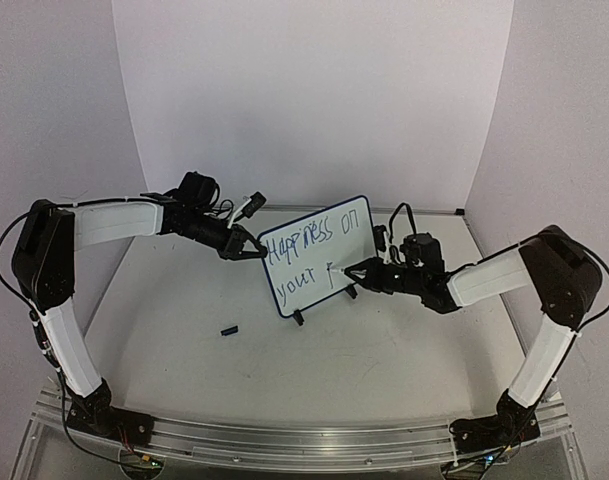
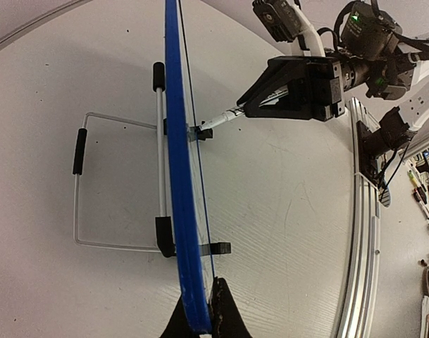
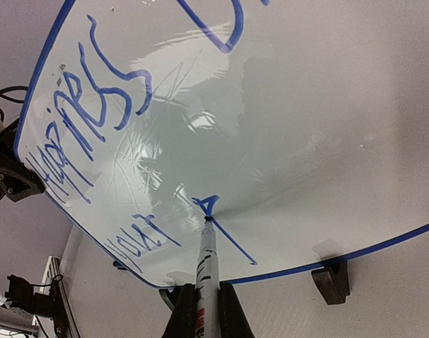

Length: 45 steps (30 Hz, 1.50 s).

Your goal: Write a sentence on the whiteboard

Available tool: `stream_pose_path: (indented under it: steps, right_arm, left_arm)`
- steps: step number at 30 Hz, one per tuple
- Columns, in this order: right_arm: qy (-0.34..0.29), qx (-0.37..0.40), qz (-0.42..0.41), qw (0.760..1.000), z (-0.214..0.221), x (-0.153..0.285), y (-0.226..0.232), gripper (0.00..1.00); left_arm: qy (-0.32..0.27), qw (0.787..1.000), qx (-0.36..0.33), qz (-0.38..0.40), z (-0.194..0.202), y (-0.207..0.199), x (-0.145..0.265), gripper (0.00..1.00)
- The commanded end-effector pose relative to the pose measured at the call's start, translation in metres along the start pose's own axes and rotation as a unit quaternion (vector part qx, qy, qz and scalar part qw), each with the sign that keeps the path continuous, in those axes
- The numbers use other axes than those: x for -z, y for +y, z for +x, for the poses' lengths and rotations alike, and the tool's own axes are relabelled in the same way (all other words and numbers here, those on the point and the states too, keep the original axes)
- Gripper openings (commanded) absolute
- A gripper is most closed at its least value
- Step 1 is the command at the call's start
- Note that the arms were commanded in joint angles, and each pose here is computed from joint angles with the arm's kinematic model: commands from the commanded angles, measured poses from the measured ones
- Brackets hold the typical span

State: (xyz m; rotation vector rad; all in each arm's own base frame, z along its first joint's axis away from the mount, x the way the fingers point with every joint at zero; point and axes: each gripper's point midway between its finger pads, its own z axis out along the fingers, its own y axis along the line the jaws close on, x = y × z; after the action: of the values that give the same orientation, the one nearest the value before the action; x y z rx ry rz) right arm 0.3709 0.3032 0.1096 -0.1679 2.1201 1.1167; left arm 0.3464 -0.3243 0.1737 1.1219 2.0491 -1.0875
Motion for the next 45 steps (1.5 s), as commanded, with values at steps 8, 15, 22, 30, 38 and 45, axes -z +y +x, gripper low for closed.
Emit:
stream_pose_path:
  steps: [8, 15, 22, 30, 38, 45]
  right_arm:
    - [-0.065, 0.022, -0.013, 0.998, -0.033, 0.029, 0.024, 0.00]
    - [-0.068, 0.012, 0.011, 0.998, -0.034, 0.026, 0.004, 0.00]
    - [-0.066, 0.010, 0.017, 0.998, -0.037, 0.020, -0.005, 0.00]
    - [-0.068, 0.016, 0.010, 0.997, -0.044, 0.016, -0.003, 0.00]
    - [-0.056, 0.021, -0.002, 0.998, -0.039, 0.014, 0.000, 0.00]
    - [-0.028, 0.004, 0.009, 1.000, -0.015, 0.012, -0.015, 0.00]
  left_arm:
    - [0.060, 0.998, -0.005, -0.024, 0.033, 0.004, -0.013, 0.00]
    - [0.060, 0.998, -0.007, -0.024, 0.032, 0.003, -0.013, 0.00]
    - [0.061, 0.998, -0.006, -0.025, 0.033, 0.003, -0.013, 0.00]
    - [0.061, 0.998, -0.006, -0.025, 0.033, 0.004, -0.013, 0.00]
    - [0.062, 0.998, -0.006, -0.026, 0.033, 0.004, -0.013, 0.00]
    - [0.063, 0.998, -0.006, -0.025, 0.034, 0.004, -0.013, 0.00]
